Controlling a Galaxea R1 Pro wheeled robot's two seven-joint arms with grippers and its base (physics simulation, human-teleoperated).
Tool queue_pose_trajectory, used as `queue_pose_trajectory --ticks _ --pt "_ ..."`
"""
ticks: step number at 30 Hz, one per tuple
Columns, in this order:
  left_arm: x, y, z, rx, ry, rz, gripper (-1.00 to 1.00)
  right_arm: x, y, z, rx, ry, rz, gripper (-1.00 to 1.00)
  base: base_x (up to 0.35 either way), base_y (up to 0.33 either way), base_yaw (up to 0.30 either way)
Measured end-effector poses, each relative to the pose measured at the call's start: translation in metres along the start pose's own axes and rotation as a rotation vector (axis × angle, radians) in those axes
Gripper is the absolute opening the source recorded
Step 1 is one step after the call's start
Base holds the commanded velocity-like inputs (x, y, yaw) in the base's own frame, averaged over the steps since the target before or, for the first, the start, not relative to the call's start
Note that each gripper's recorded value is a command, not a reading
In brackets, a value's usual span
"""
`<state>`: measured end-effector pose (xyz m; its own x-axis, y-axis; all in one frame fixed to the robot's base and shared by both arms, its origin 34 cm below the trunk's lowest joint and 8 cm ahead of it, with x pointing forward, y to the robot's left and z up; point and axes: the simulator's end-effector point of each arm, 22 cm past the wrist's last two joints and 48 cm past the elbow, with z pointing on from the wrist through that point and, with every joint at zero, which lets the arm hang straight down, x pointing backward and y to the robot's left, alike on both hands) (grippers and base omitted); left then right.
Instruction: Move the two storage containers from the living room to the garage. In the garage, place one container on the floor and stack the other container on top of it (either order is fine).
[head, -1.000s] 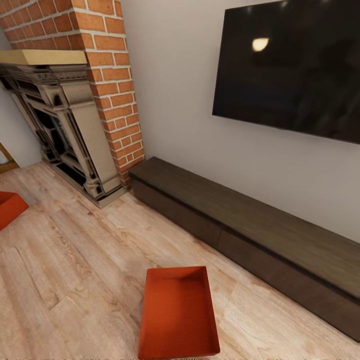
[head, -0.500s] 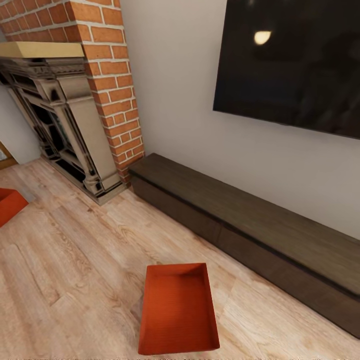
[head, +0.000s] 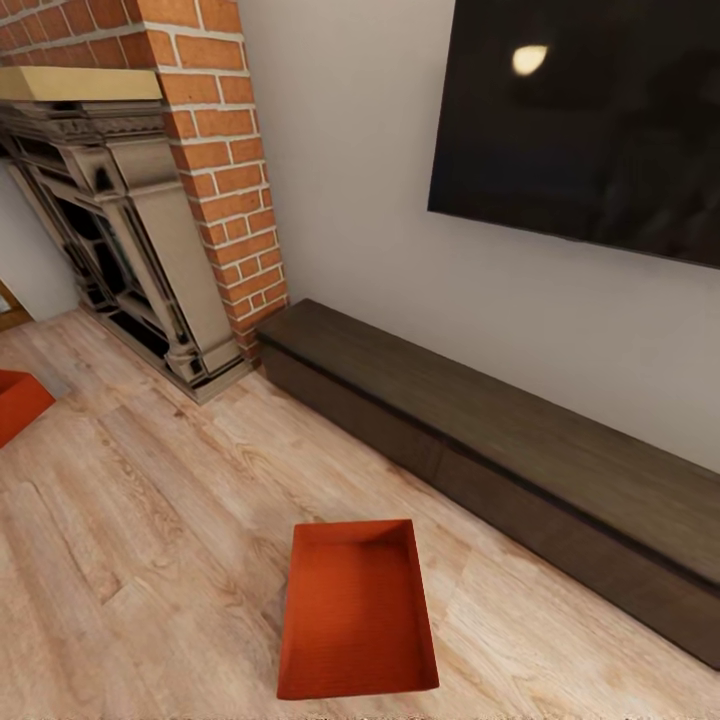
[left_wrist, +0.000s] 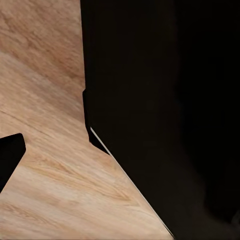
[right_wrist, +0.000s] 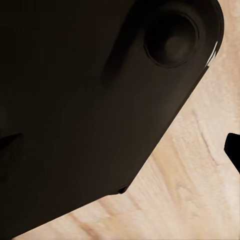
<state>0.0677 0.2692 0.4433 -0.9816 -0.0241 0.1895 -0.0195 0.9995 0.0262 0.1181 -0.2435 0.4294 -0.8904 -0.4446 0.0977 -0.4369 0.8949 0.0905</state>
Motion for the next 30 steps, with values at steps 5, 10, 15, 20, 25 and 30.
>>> queue_pose_trajectory --ticks 5,10,15,20,25,30 --pt "0.003 0.000 0.000 0.000 0.008 0.000 1.00 0.003 0.001 0.000 -0.003 0.007 0.001 1.00 0.000 0.000 0.000" --pt "0.006 0.000 0.000 0.000 0.015 0.000 1.00 0.005 0.002 0.000 -0.005 0.013 0.002 1.00 0.000 0.000 0.000" --pt "0.008 0.000 0.000 -0.001 0.022 0.000 1.00 0.008 0.003 0.001 -0.009 0.020 0.002 1.00 0.000 0.000 0.000" --pt "0.011 0.000 0.000 -0.001 0.029 0.001 1.00 0.010 0.004 0.001 -0.012 0.026 0.003 1.00 0.000 0.000 0.000" --pt "0.014 0.000 0.000 -0.001 0.036 0.001 1.00 0.013 0.005 0.001 -0.015 0.032 0.003 1.00 0.000 0.000 0.000" --pt "0.017 0.000 0.000 -0.001 0.043 0.001 1.00 0.015 0.007 0.001 -0.018 0.039 0.003 1.00 0.000 0.000 0.000"
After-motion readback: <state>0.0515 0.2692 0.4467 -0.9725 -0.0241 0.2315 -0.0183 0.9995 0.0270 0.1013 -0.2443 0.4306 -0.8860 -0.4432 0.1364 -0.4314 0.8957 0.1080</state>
